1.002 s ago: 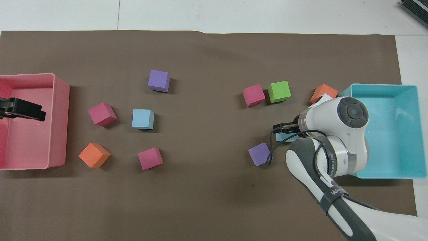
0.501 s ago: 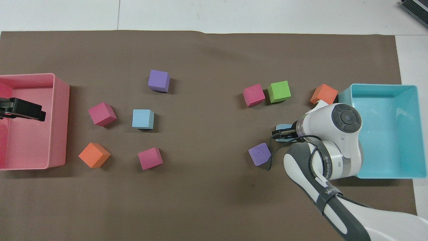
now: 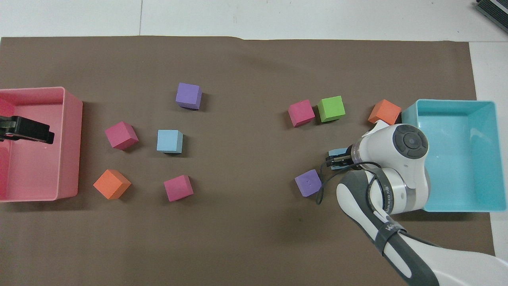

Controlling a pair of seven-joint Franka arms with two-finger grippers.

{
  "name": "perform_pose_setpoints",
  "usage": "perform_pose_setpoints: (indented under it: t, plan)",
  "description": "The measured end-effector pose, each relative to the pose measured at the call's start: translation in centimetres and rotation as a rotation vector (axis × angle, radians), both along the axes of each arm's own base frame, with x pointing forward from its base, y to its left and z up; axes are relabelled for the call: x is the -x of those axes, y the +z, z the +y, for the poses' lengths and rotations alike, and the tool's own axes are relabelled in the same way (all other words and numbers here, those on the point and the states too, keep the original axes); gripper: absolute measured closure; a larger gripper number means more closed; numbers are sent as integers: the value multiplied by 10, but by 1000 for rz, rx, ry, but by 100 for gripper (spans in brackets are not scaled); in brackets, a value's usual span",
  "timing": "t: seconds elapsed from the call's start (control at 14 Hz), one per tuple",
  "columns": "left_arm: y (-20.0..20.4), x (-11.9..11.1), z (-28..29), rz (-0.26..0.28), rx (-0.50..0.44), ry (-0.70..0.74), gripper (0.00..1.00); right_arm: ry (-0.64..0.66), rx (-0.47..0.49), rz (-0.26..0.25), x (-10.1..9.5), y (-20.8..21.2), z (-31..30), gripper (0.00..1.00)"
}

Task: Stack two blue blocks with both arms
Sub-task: 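Close the right gripper on the light blue cube and lift it, then carry the light blue cube to the table center and set it down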

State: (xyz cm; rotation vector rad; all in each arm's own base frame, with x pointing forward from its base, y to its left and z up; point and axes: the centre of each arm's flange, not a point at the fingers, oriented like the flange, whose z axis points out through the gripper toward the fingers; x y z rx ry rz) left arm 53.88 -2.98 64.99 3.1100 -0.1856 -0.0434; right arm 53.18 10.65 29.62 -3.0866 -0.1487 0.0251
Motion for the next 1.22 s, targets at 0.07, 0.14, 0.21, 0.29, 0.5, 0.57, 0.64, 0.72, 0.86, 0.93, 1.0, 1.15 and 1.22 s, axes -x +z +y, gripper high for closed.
perform_pose_setpoints:
  t: [0.07, 0.14, 0.21, 0.29, 0.5, 0.57, 0.64, 0.72, 0.86, 0.93, 1.0, 1.15, 1.22]
  plan:
    - [0, 0, 0, 0, 0, 0, 0, -1, -1, -4, -1, 0, 0, 39]
    - [0, 0, 0, 0, 0, 0, 0, -1, -1, -9, -1, 1, 0, 39]
    - [0, 0, 0, 0, 0, 0, 0, -1, -1, -12, -2, 1, 0, 39]
    - [0, 0, 0, 0, 0, 0, 0, -1, -2, -15, -3, 2, 0, 39]
    - [0, 0, 0, 0, 0, 0, 0, -1, -10, -54, -14, 20, 3, 39]
    - [0, 0, 0, 0, 0, 0, 0, 0, -14, -66, -18, 30, 4, 39]
    - [0, 0, 0, 0, 0, 0, 0, 2, -17, -65, -20, 41, 5, 39]
    - [0, 0, 0, 0, 0, 0, 0, 5, -20, -58, -21, 54, 6, 39]
    - [0, 0, 0, 0, 0, 0, 0, 11, -23, -34, -22, 80, 7, 39]
    - [0, 0, 0, 0, 0, 0, 0, 15, -24, -16, -23, 94, 8, 39]
    - [0, 0, 0, 0, 0, 0, 0, 17, -25, -1, -24, 107, 9, 39]
    - [0, 0, 0, 0, 0, 0, 0, 20, -20, 6, -28, 124, 16, 39]
    - [0, 0, 0, 0, 0, 0, 0, 18, -15, 2, -27, 127, 26, 39]
